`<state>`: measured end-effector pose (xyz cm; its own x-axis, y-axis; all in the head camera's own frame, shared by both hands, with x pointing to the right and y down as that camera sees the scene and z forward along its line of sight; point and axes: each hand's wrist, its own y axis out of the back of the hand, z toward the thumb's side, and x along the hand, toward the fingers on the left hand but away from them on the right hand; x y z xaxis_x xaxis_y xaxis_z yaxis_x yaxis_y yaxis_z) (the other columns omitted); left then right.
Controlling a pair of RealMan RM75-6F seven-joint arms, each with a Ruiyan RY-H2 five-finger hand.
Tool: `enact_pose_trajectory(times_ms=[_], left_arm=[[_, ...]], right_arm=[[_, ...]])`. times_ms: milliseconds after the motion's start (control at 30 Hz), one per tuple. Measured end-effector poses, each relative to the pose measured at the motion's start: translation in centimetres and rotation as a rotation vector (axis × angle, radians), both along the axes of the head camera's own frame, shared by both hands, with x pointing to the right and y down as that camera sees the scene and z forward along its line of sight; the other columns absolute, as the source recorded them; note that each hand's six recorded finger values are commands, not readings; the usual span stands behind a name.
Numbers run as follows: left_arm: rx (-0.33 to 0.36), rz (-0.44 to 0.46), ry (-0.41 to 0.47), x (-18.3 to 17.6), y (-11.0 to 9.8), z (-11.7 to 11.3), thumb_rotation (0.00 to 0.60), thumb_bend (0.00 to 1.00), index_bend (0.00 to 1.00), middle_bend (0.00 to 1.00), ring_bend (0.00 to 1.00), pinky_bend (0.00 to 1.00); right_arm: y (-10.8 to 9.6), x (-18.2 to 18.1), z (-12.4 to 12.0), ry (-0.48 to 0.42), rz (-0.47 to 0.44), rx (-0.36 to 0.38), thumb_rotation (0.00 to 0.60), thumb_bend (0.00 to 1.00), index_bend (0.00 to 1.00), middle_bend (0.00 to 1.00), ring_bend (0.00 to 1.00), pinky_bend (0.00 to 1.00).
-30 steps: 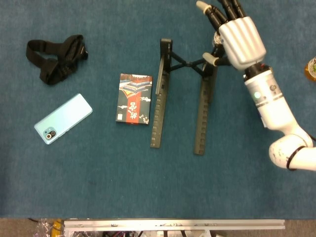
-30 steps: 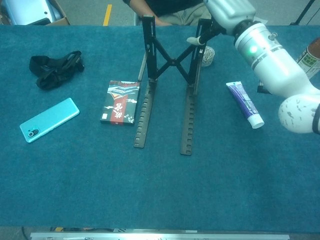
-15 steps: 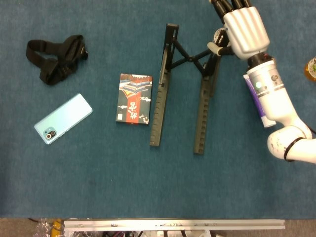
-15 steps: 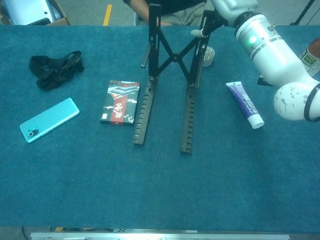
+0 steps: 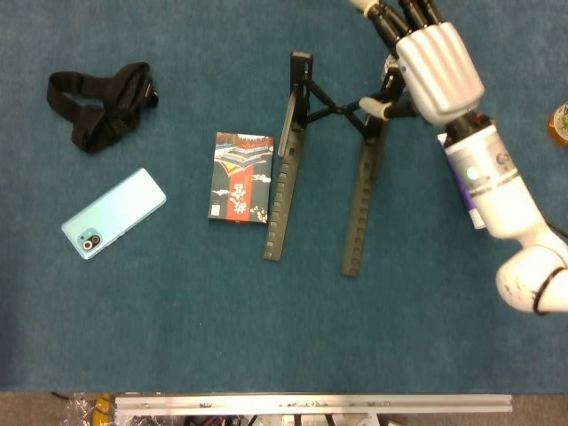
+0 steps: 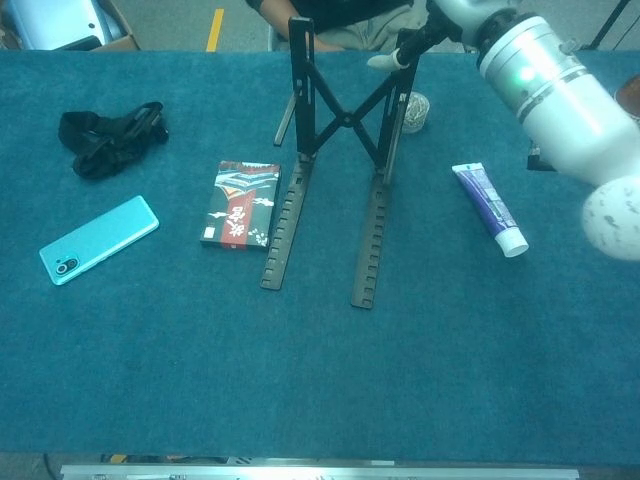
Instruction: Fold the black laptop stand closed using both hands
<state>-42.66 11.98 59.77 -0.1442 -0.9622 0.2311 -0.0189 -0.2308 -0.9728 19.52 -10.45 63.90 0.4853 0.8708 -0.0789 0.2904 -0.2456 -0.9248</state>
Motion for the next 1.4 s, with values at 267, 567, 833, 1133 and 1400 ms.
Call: enact_pose_trajectory(times_ms=[267,567,833,1133,1400], left_arm=[[-0.006,0.004,0.005,0.2,0.0,0.3,0.6,0.26,0.04,0.01,0.0,0.01],[-0.009,0.008,0.008,0.2,-0.1,0.4,0.6,0.26,0.04,0.01,0.0,0.01],[-0.019,-0.006,0.013,0.0,0.3,0.7,0.6,0.26,0.04,0.0,0.0,0.01],[-0.018,-0.035,0.005,-1.1,0.9,0.5,0.6,0.26,0.04,0.0,0.0,0.01],[-0.017,-0.054,0.002,-1.8,1.3,0.3,0.6,0.26,0.04,0.0,0.0,0.01]], right_arm=[[3.7,-0.5,-3.0,-0.118,-0.09,-0.101,0.6,0.05,0.1,0.22,0.05,0.03],[7.4,-1.4,-1.8,-0.192,-0.169,-0.337,0.6,0.12,0.1,0.23,0.05,0.03],[8.6,-4.2,0.2,-0.221,-0.218,-0.46,0.6,0.12,0.1,0.24,0.05,0.03],[9.6,-10.5,3.5,-0.283,-0.264,-0.598,0.6,0.13,0.1,0.25,0.05,0.03],[9.0,-13.2,5.8,-0.301,-0.233,-0.645,0.6,0.13,0.1,0.26,0.05,0.03]])
